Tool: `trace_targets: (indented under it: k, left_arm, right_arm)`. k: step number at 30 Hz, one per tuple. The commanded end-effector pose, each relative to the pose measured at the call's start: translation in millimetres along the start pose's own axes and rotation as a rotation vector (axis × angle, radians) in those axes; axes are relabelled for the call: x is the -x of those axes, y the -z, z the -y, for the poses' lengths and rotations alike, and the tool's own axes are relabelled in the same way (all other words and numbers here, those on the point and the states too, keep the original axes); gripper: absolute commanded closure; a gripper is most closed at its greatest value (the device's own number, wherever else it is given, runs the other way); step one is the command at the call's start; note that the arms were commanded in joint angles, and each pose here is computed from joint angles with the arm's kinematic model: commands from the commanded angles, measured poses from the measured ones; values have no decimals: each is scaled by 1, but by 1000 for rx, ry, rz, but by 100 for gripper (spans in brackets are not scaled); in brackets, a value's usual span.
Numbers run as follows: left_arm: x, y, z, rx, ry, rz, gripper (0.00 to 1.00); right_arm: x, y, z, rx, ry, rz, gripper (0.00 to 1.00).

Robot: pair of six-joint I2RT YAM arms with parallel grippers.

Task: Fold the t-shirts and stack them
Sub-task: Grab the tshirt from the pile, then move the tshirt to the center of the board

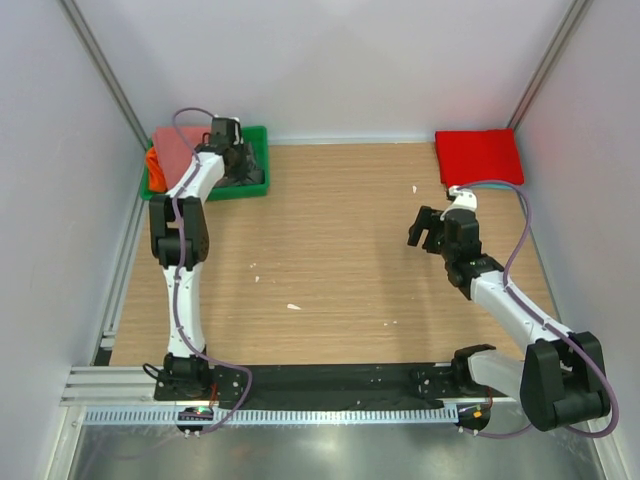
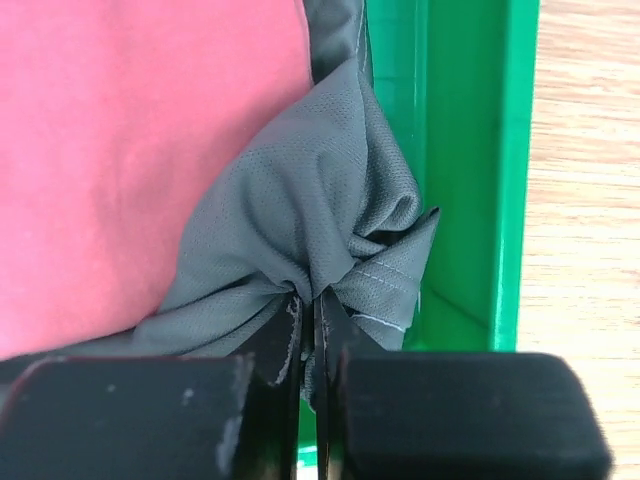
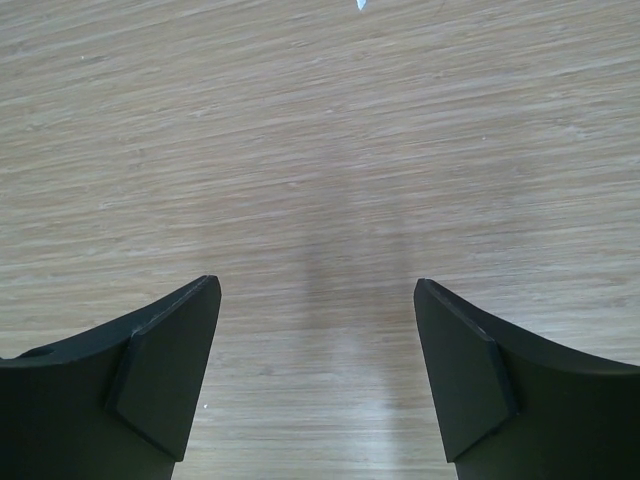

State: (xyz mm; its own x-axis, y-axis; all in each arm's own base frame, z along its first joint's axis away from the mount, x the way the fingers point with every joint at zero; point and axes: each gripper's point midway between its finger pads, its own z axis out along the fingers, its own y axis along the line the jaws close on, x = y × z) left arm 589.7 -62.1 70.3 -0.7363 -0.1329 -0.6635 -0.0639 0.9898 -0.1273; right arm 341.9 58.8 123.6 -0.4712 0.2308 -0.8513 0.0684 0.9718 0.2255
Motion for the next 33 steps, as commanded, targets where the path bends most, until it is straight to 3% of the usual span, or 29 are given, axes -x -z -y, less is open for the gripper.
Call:
trace_targets:
  k: [1,7,8,14,17,19,20,21,23,24,25,26,27,28,29,30,31,33]
  left_arm:
    - [53,41,6,11,-15,123,100]
    - [159,158,45,-61,24,438,100]
    - [185,198,53,-84,24,541,100]
    - [239,353,87,-233,28,836,100]
    - [220,383,111,-313,-3,831,100]
    - [197,430,135,-394,-32,854,100]
    - [176,415,140,-383,-53,801,100]
    - [159,454,154,-442,-71,834,100]
    - [118,440,166,-462,-83,748,100]
    - [96,469,177,-533,-84,752,100]
    - [78,467,183,-564,-68,712,100]
    - [44,444,186,-571,-68,621,94]
    - [16,445,201,-621,-56,566,81]
    - [-1,455,196,-629,-44,564,44]
    - [-39,422,195,-594,-58,477,33]
    - [-63,419,203,-628,-37,425,23]
    - [-78,419,199,-638,-24,404,1]
    - [-119,396,198,-630,-44,310,0]
  right_arm:
    - [16,5,-10,37,4,33,16]
    - [30,0,-30,89,12,20,16]
    - [28,2,-32,89,17,0,16]
    - [31,6,-43,111,37,-12,16]
    - [31,10,-45,114,35,-15,16]
    - [32,14,-45,116,32,-16,15]
    - [32,17,-45,114,31,-23,15]
    - [32,19,-46,117,33,-27,15]
    - [32,26,-50,129,39,-34,15]
    - [32,28,-52,134,35,-38,15]
    - [30,31,-52,136,34,-43,15]
    - [26,35,-53,141,33,-53,14]
    - [24,38,-54,148,31,-61,14]
    - [22,40,-55,150,26,-67,13]
    - [19,46,-55,152,28,-82,9]
    - [18,49,-54,152,26,-85,1]
    - [19,51,-55,155,25,-89,0]
    - [13,58,-56,161,36,-123,0]
